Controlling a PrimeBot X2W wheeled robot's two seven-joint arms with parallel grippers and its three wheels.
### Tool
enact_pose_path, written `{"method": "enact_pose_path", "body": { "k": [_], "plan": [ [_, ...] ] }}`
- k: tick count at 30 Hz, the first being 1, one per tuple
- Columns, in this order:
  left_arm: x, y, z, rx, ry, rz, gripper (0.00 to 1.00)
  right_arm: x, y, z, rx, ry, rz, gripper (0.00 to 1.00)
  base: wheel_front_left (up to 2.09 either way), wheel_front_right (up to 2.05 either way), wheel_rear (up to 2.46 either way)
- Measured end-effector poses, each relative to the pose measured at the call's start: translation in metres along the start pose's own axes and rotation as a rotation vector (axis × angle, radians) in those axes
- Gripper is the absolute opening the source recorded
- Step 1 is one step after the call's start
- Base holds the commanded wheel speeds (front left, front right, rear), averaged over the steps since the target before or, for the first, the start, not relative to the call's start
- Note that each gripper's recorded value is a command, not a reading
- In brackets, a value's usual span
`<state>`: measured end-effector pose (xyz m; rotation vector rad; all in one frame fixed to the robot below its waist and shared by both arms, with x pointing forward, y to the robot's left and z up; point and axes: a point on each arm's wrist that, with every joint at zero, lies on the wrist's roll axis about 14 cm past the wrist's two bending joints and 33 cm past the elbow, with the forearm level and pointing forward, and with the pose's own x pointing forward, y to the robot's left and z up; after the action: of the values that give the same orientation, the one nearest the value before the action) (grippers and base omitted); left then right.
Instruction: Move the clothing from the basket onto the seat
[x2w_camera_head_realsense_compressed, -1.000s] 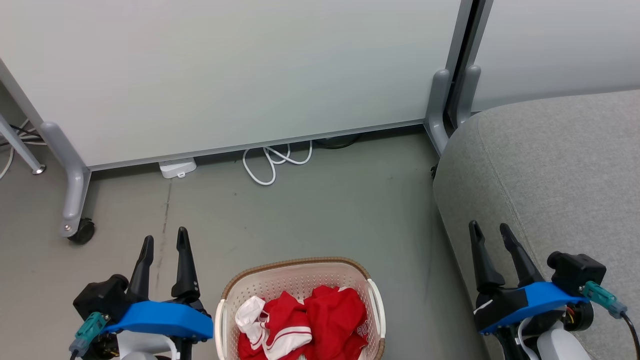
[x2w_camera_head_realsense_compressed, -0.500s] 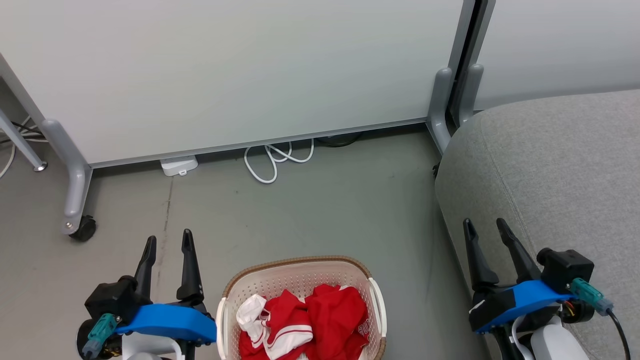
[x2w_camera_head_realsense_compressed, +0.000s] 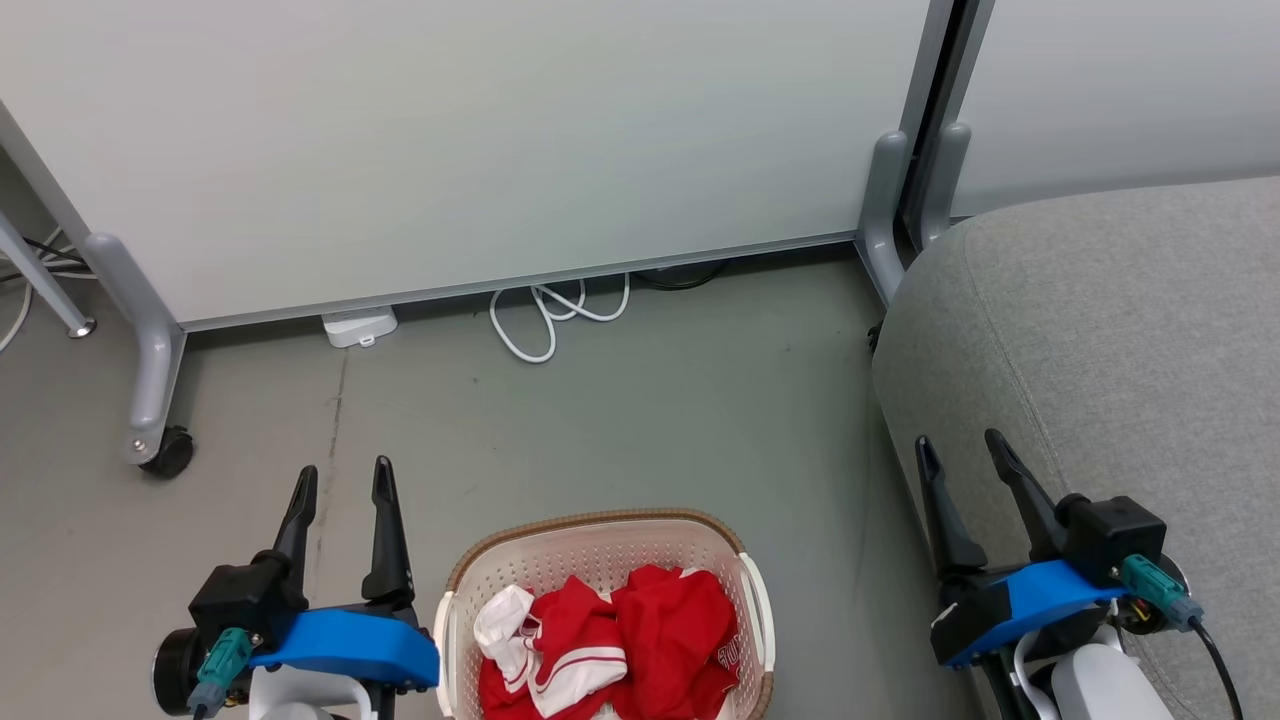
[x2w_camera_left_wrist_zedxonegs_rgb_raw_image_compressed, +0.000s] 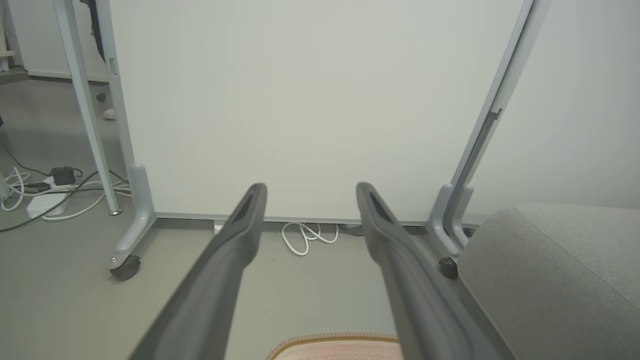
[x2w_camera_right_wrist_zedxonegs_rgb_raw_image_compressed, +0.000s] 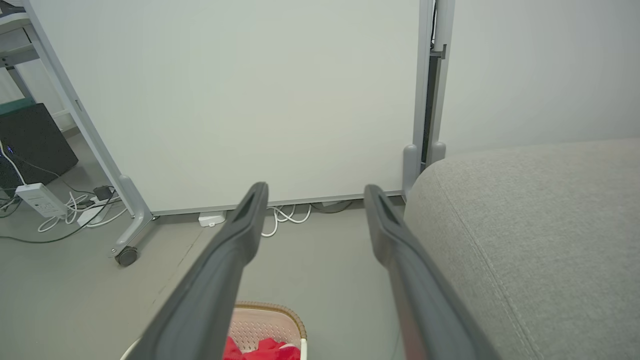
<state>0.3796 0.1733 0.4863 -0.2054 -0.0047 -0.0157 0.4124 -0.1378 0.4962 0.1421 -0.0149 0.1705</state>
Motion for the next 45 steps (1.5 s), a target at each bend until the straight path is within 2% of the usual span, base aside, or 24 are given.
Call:
{"method": "enact_pose_path", "body": {
  "k": [10, 33, 45],
  "plan": [
    [0.000, -0.004, -0.002, 0.039, -0.002, -0.012, 1.00, 0.001, 0.002, 0.000, -0.049, -0.006, 0.015, 1.00, 0.00, 0.00, 0.00],
    [0.003, -0.003, -0.007, 0.029, 0.013, -0.010, 1.00, 0.003, -0.001, 0.000, -0.040, -0.007, 0.005, 1.00, 0.00, 0.00, 0.00],
    [0.020, -0.013, -0.036, 0.032, 0.094, -0.050, 1.00, 0.008, -0.009, -0.006, -0.031, 0.002, -0.010, 1.00, 0.00, 0.00, 0.00]
  ]
}}
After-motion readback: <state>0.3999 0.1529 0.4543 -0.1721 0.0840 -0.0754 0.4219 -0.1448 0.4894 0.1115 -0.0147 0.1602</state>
